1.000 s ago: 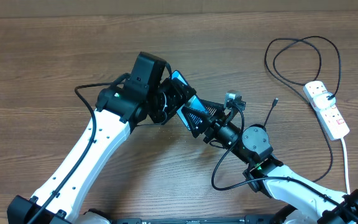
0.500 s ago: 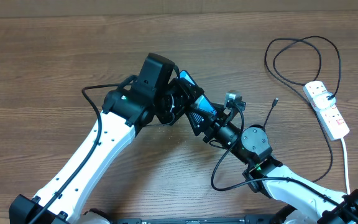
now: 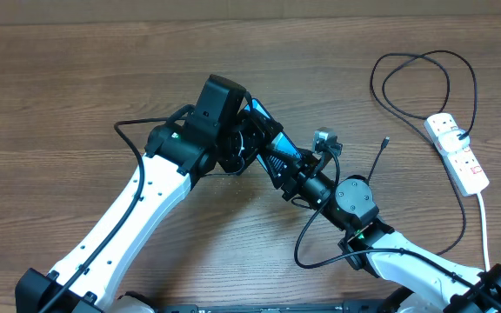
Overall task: Plug charger to phone and switch on socket
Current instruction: 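Close the right gripper on the phone's edge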
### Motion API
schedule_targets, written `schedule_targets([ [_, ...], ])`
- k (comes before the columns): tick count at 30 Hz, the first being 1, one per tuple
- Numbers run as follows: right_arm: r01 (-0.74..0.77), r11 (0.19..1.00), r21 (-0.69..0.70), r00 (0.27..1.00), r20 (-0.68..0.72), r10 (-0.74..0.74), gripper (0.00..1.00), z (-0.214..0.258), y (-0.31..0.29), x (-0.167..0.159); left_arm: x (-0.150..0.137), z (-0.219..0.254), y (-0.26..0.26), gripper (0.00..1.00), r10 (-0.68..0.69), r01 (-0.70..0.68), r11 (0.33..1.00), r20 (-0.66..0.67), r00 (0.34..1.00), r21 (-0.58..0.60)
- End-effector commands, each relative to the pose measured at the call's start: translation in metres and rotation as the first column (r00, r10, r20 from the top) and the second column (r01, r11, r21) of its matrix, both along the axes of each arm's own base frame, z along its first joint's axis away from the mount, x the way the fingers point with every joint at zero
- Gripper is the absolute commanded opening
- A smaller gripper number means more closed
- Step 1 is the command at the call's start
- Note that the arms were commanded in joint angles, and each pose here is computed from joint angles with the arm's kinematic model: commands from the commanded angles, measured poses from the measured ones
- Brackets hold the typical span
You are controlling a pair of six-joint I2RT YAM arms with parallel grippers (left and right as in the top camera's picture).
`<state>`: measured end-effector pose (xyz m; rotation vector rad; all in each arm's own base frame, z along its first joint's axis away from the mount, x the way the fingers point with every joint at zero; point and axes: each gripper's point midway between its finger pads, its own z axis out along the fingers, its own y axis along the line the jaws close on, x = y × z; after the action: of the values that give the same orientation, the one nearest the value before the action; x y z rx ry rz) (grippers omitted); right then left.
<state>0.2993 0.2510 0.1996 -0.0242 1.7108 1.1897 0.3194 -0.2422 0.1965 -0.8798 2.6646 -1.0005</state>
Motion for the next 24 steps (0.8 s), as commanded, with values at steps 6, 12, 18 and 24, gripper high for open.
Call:
schedule_targets([
  [6,-0.038,0.999,0.025,0.999,0.03,0.037,0.28,0.0145,0.0119,-0.0051,0.0033,-0.0092,-0.0062,0.5,0.008,-0.008,1.0,-0.02,1.0,0.005],
  [12,-0.039,0.999,0.024,0.999,0.028,0.038,0.24,0.014,0.0119,-0.0052,0.0039,-0.0102,-0.0059,0.51,0.01,-0.01,1.0,-0.02,1.0,0.007],
  [18,-0.039,0.999,0.024,0.999,0.028,0.038,0.15,0.014,0.0119,-0.0052,0.0039,-0.0103,-0.0057,0.54,0.01,-0.01,1.0,-0.02,1.0,0.008],
  [24,-0.046,0.999,0.027,0.999,0.025,0.045,0.1,0.014,0.0128,-0.0061,0.0061,-0.0113,-0.0028,0.65,0.021,-0.02,0.999,-0.01,1.0,0.025],
])
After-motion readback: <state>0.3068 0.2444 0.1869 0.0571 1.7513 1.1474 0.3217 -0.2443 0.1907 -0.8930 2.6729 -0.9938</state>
